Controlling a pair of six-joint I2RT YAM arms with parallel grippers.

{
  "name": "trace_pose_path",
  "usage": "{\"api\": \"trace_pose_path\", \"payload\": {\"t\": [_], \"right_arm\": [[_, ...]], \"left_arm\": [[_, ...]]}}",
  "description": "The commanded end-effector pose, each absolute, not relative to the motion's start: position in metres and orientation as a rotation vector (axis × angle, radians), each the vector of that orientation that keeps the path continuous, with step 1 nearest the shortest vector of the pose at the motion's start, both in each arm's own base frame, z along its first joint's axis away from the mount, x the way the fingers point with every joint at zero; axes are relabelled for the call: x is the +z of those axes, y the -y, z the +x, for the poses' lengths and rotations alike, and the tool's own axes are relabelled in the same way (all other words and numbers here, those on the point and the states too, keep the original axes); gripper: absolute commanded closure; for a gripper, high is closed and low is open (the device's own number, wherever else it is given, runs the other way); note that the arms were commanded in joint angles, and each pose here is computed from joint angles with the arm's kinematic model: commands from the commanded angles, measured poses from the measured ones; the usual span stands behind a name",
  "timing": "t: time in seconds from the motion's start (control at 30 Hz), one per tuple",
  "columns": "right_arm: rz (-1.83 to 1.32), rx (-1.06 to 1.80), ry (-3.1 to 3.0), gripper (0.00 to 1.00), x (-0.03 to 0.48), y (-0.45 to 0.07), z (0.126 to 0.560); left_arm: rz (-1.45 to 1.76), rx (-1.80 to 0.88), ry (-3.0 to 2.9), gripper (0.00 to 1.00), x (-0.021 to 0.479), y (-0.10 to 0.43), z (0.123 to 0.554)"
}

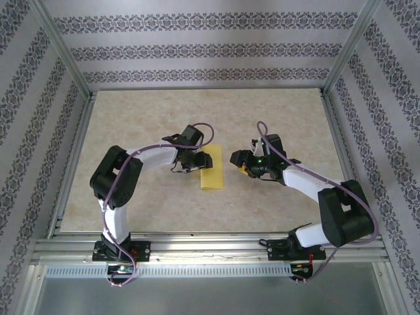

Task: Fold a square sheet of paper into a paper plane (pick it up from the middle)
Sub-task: First fold the square sheet of paper in half at the center of the table.

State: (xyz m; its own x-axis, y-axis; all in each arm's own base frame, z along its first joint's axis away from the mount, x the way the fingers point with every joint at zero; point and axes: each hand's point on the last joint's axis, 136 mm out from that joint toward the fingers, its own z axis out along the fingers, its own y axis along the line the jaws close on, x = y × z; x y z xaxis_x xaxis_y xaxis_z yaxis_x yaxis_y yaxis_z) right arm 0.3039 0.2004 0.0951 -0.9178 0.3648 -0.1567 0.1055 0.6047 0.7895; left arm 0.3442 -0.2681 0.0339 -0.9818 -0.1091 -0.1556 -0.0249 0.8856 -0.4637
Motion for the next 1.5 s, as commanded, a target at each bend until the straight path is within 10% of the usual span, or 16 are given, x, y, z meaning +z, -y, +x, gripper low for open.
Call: {"api": "trace_pose_path", "payload": {"t": [0.0,0.67,1.0,1.47], "right_arm": [[0.353,1.233,-2.501,0.39,0.106,-0.207,0.311],[0.367,1.220,-2.519,0.40,0.099,-0.206,0.309],[0.340,1.222,-2.578,0.81,0.086,-0.212,0.307],[0.353,1.208,-2.615,0.82,0.075,-0.214,0.307]], "left_arm": [[-0.115,-0.643,-2.924,0.48,0.024,0.257,0.340],[-0.280,-0.523,-2.985,0.49,0.000,0.235,0.334],[-0.254,-0.509,-3.022,0.49,-0.006,0.236,0.331],[-0.226,-0.477,-3.065,0.47,-0.019,0.235,0.329]]}}
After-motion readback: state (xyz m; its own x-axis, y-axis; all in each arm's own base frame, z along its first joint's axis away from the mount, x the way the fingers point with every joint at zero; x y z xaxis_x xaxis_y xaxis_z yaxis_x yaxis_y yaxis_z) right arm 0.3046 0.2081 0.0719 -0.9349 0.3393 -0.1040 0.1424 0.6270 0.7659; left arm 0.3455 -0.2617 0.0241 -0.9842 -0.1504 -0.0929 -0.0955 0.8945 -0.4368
